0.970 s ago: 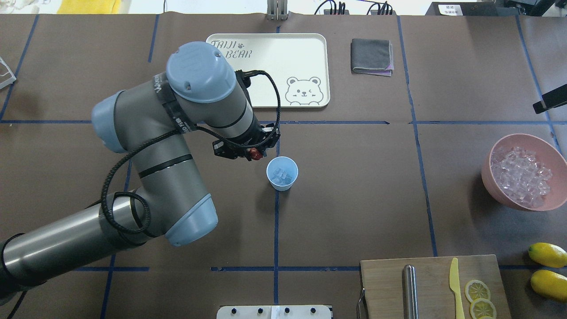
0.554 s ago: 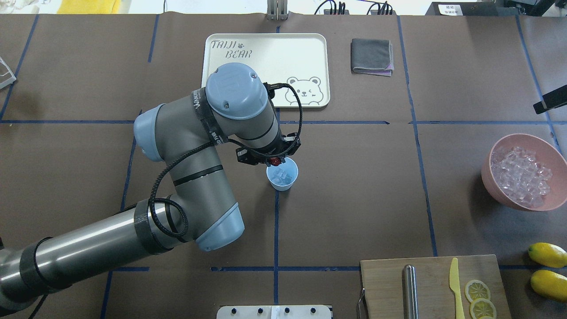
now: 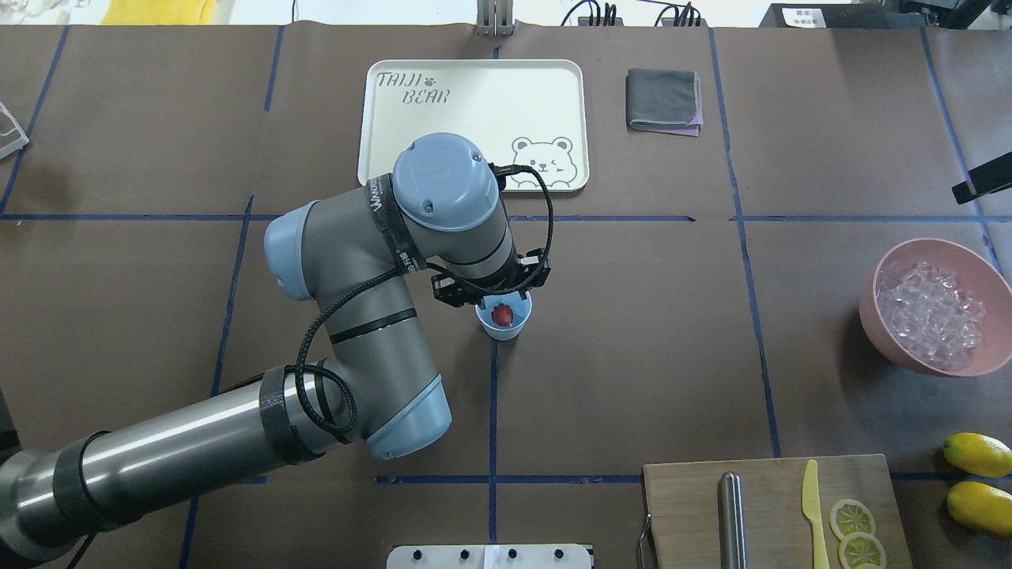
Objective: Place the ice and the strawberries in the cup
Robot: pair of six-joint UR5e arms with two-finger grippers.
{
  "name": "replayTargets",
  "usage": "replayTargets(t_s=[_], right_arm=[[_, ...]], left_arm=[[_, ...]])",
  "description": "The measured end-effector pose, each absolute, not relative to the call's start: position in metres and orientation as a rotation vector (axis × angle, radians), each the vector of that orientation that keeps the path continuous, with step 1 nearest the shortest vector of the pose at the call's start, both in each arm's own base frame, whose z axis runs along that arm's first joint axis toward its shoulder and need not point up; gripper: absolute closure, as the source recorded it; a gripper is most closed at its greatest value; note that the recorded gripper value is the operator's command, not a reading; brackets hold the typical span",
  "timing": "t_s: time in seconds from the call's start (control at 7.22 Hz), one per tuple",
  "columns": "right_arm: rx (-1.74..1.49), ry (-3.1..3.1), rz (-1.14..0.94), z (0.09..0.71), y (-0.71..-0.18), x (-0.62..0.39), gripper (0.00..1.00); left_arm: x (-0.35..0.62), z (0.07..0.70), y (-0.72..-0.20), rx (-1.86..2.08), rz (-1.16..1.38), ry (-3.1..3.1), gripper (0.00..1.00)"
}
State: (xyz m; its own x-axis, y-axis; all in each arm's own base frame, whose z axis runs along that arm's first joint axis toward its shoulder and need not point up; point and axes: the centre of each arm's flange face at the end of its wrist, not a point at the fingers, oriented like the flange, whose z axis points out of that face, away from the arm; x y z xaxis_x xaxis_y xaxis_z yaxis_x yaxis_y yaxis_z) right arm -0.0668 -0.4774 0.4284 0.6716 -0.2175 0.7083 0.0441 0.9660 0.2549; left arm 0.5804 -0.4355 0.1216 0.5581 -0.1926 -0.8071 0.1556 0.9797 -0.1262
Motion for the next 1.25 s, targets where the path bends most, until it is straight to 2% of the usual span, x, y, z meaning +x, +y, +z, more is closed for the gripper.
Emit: replayTargets(t_s=[0.28, 0.55, 0.83, 1.25], right_arm=[[0.223, -0.822, -0.147, 0.429, -0.478, -0.066, 0.01], [0.206, -0.812, -0.13, 0.439, -0.48, -0.054, 0.01], [0.183, -0.773, -0.158, 0.474, -0.491, -0.014, 0.01], [0.144, -0.768, -0.198, 0.543, -0.501, 0.036, 0.01]], left_arm=[[0.572, 0.122, -0.44, -0.031, -0.214, 0.954, 0.19], [0.503, 0.151, -0.448, 0.039, -0.151, 0.907, 0.19], [0.364, 0.22, -0.45, 0.157, 0.044, 0.801, 0.19], [0.131, 0.376, -0.482, 0.173, 0.284, 0.721, 0.18]])
